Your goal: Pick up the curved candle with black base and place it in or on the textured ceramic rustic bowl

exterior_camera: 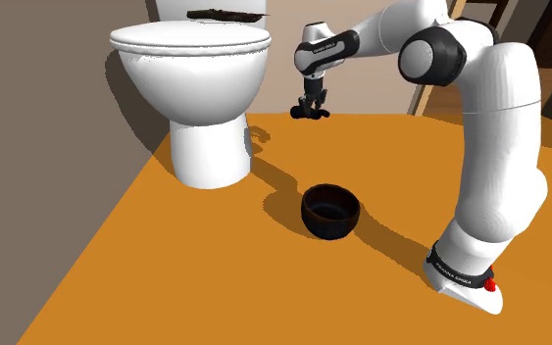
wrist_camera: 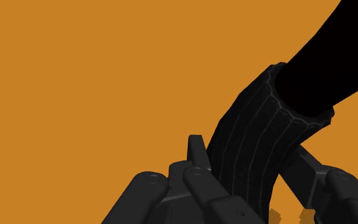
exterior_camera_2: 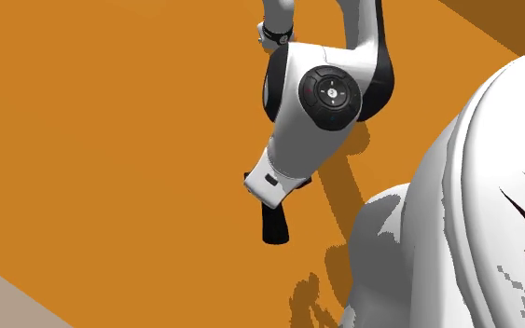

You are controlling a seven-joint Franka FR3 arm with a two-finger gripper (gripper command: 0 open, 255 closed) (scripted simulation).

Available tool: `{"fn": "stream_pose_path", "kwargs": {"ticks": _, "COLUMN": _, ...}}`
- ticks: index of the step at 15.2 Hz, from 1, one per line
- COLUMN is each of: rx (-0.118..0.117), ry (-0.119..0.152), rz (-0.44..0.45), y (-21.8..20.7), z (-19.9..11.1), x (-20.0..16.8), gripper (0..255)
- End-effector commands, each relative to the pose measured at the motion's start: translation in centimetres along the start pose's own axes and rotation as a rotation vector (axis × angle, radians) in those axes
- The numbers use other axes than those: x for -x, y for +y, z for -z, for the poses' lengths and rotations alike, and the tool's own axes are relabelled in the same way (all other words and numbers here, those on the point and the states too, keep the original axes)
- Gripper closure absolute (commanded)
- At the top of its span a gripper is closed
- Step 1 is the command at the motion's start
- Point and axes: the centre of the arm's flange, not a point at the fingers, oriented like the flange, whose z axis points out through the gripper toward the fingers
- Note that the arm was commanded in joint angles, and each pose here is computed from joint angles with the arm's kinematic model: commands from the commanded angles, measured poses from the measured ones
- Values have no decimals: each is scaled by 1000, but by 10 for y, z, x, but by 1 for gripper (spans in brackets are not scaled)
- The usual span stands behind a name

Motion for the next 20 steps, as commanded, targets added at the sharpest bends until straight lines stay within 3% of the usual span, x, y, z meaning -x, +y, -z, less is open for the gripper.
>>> {"fn": "stream_pose_path", "kwargs": {"ticks": 1, "rx": 0, "ry": 0, "rz": 0, "y": 3, "z": 10, "x": 0, "gripper": 255}}
{"fn": "stream_pose_path", "kwargs": {"ticks": 20, "rx": 0, "ry": 0, "rz": 0, "y": -130, "z": 41, "x": 194, "gripper": 255}}
